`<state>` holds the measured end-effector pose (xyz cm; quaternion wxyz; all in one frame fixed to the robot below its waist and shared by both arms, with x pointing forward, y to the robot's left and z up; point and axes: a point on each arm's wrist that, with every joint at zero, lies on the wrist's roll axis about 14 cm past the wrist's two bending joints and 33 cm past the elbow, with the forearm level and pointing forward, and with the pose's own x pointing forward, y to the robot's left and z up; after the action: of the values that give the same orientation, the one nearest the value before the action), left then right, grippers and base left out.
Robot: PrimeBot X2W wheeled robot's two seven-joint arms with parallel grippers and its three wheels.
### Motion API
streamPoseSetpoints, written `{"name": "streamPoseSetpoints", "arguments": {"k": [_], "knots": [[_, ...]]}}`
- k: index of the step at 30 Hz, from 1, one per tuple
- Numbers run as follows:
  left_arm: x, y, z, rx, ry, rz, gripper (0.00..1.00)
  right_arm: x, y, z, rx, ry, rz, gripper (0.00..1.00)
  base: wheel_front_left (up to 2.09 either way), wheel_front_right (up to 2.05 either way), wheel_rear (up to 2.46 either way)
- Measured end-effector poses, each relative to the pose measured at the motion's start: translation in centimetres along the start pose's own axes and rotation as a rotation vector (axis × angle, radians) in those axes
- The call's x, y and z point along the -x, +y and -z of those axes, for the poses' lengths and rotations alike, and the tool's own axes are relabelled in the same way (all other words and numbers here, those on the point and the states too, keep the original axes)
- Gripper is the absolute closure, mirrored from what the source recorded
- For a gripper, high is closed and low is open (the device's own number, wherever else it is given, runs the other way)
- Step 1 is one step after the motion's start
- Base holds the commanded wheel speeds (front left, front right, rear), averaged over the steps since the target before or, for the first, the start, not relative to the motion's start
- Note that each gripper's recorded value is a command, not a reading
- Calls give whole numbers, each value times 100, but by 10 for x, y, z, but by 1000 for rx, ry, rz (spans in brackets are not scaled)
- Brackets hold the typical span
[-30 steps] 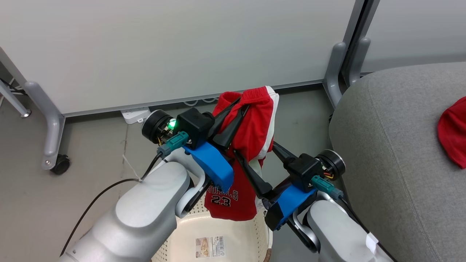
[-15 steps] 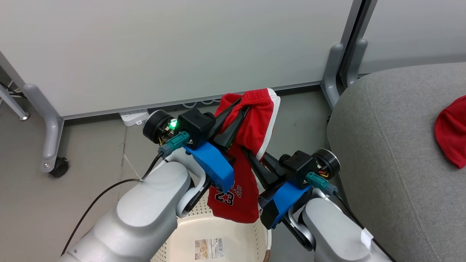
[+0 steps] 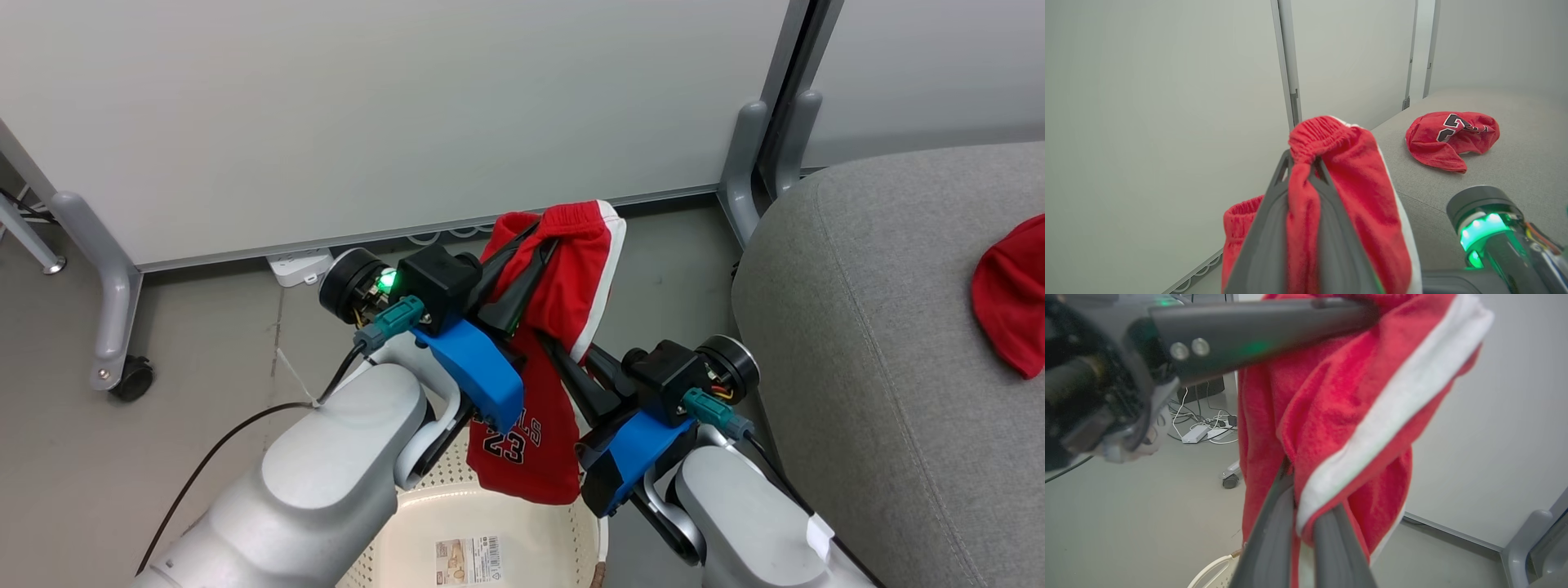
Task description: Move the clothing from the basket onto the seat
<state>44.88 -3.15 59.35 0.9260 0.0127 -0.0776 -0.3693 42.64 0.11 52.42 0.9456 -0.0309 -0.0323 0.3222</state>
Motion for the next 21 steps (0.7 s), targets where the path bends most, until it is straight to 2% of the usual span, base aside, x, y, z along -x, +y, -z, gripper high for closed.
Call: {"name": "streamPoseSetpoints", "arguments": {"k": [1, 13, 21], "knots": [[0, 0, 0, 1, 0, -1, 0, 0, 0, 0, 0, 0, -1, 100, 0, 0, 0], [-1, 0, 0, -9, -3, -7, 0, 1, 0, 1, -2, 3, 2, 100, 0, 0, 0], [-6, 0, 7, 0, 5, 2, 0, 2, -12, 5, -17, 5, 36, 100, 0, 0, 0]]}}
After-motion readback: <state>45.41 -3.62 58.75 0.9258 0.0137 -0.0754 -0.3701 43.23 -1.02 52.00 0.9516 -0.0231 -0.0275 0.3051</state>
